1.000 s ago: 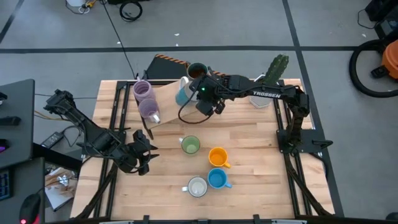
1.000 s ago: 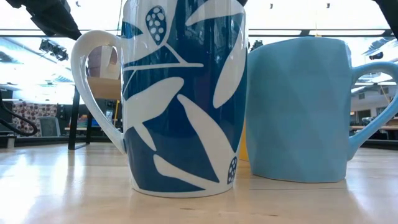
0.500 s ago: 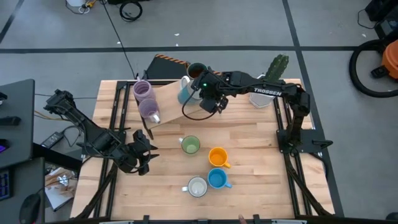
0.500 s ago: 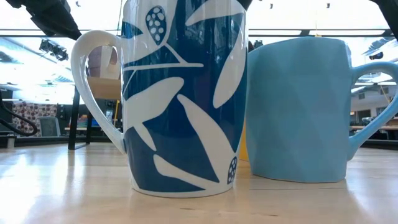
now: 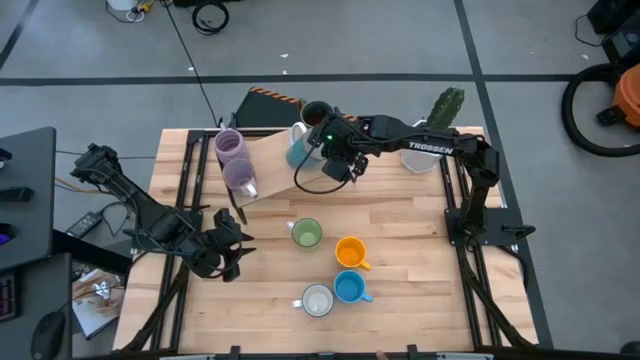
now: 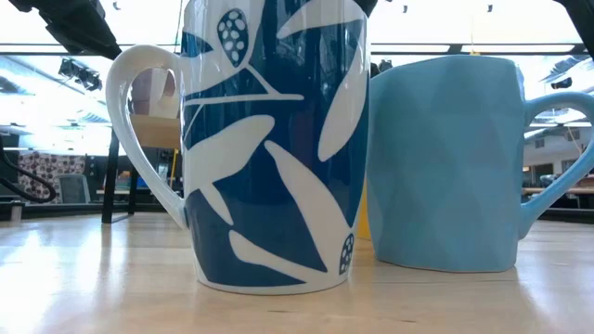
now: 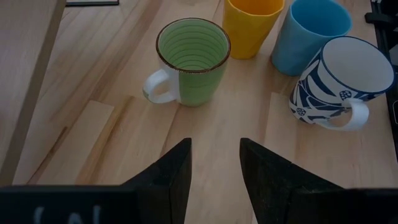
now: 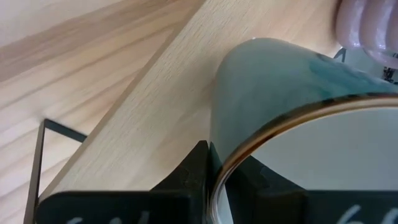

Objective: Place coffee mugs
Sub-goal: Put the blue-green mug on the shelf

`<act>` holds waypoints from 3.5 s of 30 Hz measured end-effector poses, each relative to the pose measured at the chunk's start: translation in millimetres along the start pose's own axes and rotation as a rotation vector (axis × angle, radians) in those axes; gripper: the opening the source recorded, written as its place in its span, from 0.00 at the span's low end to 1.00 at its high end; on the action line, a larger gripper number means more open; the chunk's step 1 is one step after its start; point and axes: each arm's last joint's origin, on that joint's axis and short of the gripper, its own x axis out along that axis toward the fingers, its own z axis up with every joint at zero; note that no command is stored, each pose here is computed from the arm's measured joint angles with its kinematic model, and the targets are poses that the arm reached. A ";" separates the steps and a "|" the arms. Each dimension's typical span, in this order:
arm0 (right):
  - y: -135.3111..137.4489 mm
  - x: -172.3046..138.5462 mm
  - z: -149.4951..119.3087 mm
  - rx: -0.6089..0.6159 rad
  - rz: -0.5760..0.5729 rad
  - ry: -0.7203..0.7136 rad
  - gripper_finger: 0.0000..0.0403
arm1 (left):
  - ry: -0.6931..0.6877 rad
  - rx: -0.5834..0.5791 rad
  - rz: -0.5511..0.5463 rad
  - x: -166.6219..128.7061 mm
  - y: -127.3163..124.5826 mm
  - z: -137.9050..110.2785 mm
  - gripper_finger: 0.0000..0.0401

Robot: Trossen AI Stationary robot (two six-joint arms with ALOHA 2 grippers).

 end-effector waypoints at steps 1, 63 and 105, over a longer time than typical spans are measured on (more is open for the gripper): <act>0.1 0.0 0.7 -0.008 -0.001 0.008 0.11 | 0.000 0.000 0.000 0.0 -0.1 0.0 0.35; -21.8 -1.2 8.9 0.030 -0.233 -0.006 0.34 | 0.000 -0.001 -0.001 0.0 -0.1 0.0 0.35; -33.0 -8.9 8.5 0.290 -0.339 -0.143 0.59 | 0.016 -0.008 -0.017 0.0 -0.5 -0.5 0.35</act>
